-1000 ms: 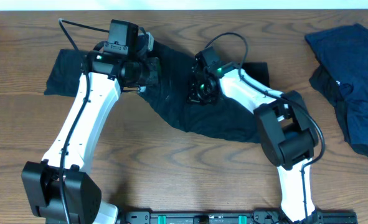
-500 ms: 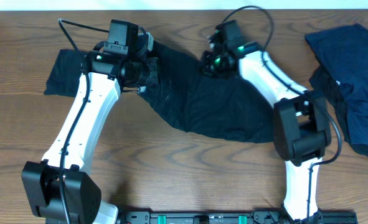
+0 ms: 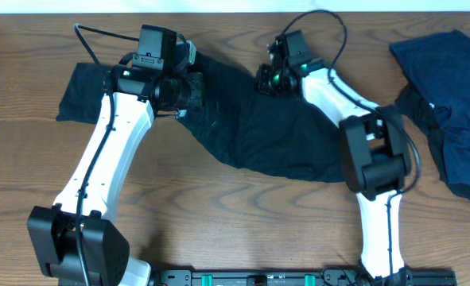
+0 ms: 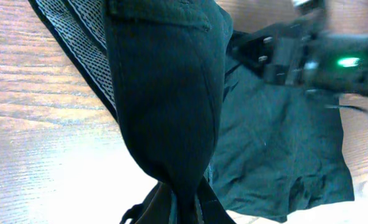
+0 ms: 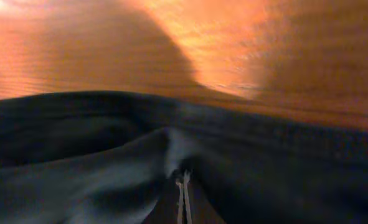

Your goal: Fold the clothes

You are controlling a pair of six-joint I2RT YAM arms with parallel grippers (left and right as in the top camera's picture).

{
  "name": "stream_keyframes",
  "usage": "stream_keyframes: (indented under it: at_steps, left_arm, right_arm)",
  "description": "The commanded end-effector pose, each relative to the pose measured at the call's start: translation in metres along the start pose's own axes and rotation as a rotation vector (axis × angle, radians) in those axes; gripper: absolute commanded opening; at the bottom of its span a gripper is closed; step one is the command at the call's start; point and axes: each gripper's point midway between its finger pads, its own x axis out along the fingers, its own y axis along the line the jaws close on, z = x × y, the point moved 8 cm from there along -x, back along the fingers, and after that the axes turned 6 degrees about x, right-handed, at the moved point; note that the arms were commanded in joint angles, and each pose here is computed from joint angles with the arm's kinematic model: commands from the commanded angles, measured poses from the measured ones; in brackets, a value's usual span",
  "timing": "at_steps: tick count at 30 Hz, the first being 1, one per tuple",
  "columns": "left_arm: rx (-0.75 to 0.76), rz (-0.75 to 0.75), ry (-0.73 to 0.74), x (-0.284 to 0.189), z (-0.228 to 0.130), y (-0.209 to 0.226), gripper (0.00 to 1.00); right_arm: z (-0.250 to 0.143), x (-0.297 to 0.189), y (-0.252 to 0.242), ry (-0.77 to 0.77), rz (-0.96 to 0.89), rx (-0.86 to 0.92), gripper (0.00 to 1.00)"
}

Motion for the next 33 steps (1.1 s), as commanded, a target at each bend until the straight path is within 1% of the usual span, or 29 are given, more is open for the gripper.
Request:
stream_keyframes:
  at_steps: [1, 4, 8, 11, 15, 18, 21, 24, 26, 29, 33]
  left_arm:
    - [-0.009, -0.021, -0.068, -0.018, 0.011, -0.008, 0.06]
    - [-0.019, -0.031, -0.072, -0.017, 0.011, -0.012, 0.06]
    - [-0.017, -0.048, -0.073, -0.014, 0.01, -0.023, 0.06]
    - [0.002, -0.061, -0.087, -0.013, 0.012, -0.03, 0.06]
    - [-0.003, -0.071, -0.104, -0.013, 0.014, -0.034, 0.06]
    - [-0.003, -0.072, -0.105, -0.013, 0.014, -0.034, 0.06]
    - [0.001, -0.074, -0.099, -0.012, 0.013, -0.036, 0.06]
    - [0.003, -0.081, -0.098, -0.011, 0.012, -0.04, 0.06]
    - [0.0, -0.087, -0.102, -0.011, 0.013, -0.044, 0.06]
    - [0.004, -0.101, -0.111, -0.01, 0.013, -0.051, 0.06]
    - [0.023, -0.126, -0.13, -0.008, 0.014, -0.064, 0.06]
  right_arm:
    - [-0.01, 0.026, -0.013, 0.039, -0.004, 0.002, 0.01]
    - [-0.013, 0.031, -0.009, 0.075, 0.069, -0.011, 0.01]
    - [-0.013, 0.026, -0.003, 0.084, 0.095, -0.016, 0.01]
    - [-0.011, 0.018, 0.003, 0.076, 0.105, -0.051, 0.01]
    - [-0.002, -0.019, 0.013, 0.059, 0.102, -0.054, 0.01]
    - [0.003, -0.06, 0.018, 0.048, 0.081, -0.081, 0.01]
    - [0.002, -0.103, 0.011, 0.052, -0.006, -0.085, 0.01]
    - [-0.003, -0.135, -0.013, 0.052, -0.205, -0.044, 0.01]
    - [-0.009, -0.148, -0.033, 0.07, -0.35, -0.016, 0.01]
    - [-0.02, -0.155, -0.058, 0.125, -0.527, 0.009, 0.01]
    - [-0.04, -0.142, -0.08, 0.215, -0.58, 0.0, 0.01]
